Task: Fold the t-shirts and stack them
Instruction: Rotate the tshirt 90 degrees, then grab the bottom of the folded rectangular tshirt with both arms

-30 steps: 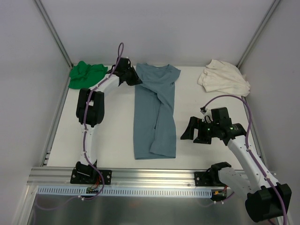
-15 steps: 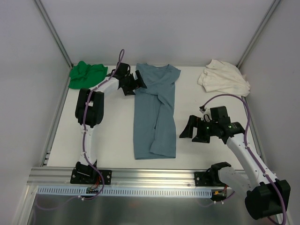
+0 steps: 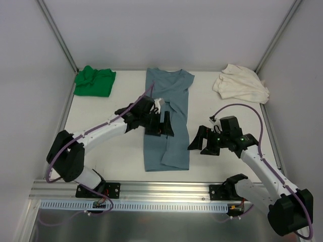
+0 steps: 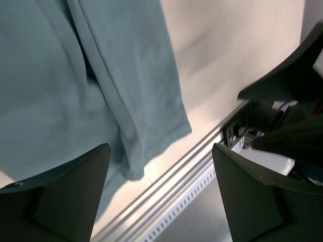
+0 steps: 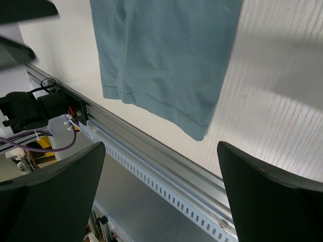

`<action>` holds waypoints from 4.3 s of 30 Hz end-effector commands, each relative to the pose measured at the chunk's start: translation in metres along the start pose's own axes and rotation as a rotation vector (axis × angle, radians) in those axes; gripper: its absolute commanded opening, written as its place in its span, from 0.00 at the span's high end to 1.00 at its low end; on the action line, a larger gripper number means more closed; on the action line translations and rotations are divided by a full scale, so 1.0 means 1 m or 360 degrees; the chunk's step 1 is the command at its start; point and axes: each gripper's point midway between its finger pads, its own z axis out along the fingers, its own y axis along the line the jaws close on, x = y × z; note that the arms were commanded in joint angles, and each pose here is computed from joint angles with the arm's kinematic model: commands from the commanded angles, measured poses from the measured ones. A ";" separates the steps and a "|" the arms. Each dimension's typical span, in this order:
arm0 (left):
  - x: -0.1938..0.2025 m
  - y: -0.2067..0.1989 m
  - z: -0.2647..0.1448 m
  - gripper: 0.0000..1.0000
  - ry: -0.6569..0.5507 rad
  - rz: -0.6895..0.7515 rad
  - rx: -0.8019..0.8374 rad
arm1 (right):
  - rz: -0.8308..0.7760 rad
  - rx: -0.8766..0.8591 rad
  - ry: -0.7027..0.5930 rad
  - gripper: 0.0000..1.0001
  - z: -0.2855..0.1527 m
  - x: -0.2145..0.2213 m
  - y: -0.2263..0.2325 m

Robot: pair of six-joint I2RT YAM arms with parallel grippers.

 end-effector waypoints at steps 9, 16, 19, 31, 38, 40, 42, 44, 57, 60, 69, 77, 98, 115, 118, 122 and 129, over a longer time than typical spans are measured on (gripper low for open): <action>0.110 0.042 -0.018 0.18 0.0047 -0.0169 -0.0281 | -0.0083 -0.0032 -0.0119 0.00 -0.019 0.004 0.007; 0.114 0.029 0.003 0.21 0.0062 -0.0146 -0.0277 | -0.0091 -0.0045 -0.0145 0.01 -0.026 0.006 0.011; 0.115 0.021 0.018 0.22 0.0101 -0.0114 -0.0286 | -0.0095 -0.0037 -0.0146 0.00 -0.028 0.006 0.011; 0.123 0.002 0.048 1.00 0.0177 -0.0061 -0.0270 | -0.0116 -0.0017 -0.0148 0.00 -0.031 0.005 0.011; 0.129 -0.010 0.039 1.00 0.0180 -0.0048 -0.0230 | -0.0103 -0.0031 -0.0140 0.01 -0.028 0.005 0.010; 0.133 -0.017 0.034 1.00 0.0182 -0.0047 -0.0214 | -0.0103 -0.0031 -0.0142 0.00 -0.028 0.006 0.010; 0.135 -0.024 0.031 1.00 0.0173 -0.0047 -0.0194 | -0.0101 -0.0031 -0.0143 0.01 -0.028 0.006 0.009; 0.138 -0.029 0.029 1.00 0.0173 -0.0041 -0.0188 | -0.0098 -0.0034 -0.0140 0.01 -0.028 0.007 0.009; 0.166 -0.014 0.027 0.02 0.0222 -0.0077 -0.0292 | -0.0110 -0.0024 -0.0134 0.01 -0.030 0.014 0.005; 0.164 -0.003 0.015 0.01 0.0171 -0.0058 -0.0384 | -0.0110 -0.0013 -0.0123 0.01 -0.029 0.018 0.002; 0.153 0.045 -0.032 0.01 -0.0130 -0.0002 -0.0537 | 0.0058 -0.0116 0.0014 0.00 0.013 0.045 -0.022; 0.188 0.096 -0.032 0.01 -0.0100 -0.0093 -0.0592 | 0.0168 -0.0201 0.0109 0.00 0.049 0.063 -0.035; 0.218 0.127 0.012 0.86 -0.0001 -0.0167 -0.0599 | 0.0235 -0.0210 0.0265 0.90 0.085 0.084 -0.039; 0.207 0.076 -0.018 1.00 0.0003 -0.0144 -0.0380 | 0.0275 -0.0200 0.0210 1.00 0.036 0.108 -0.033; 0.209 0.065 -0.023 1.00 0.0019 -0.0135 -0.0346 | 0.0287 -0.0222 0.0210 1.00 0.030 0.115 -0.033; 0.211 0.043 -0.028 1.00 0.0020 -0.0123 -0.0291 | 0.0296 -0.0249 0.0193 1.00 0.023 0.118 -0.031; 0.218 0.025 -0.027 1.00 0.0035 -0.0106 -0.0271 | 0.0280 -0.0297 0.0215 1.00 0.012 0.122 -0.021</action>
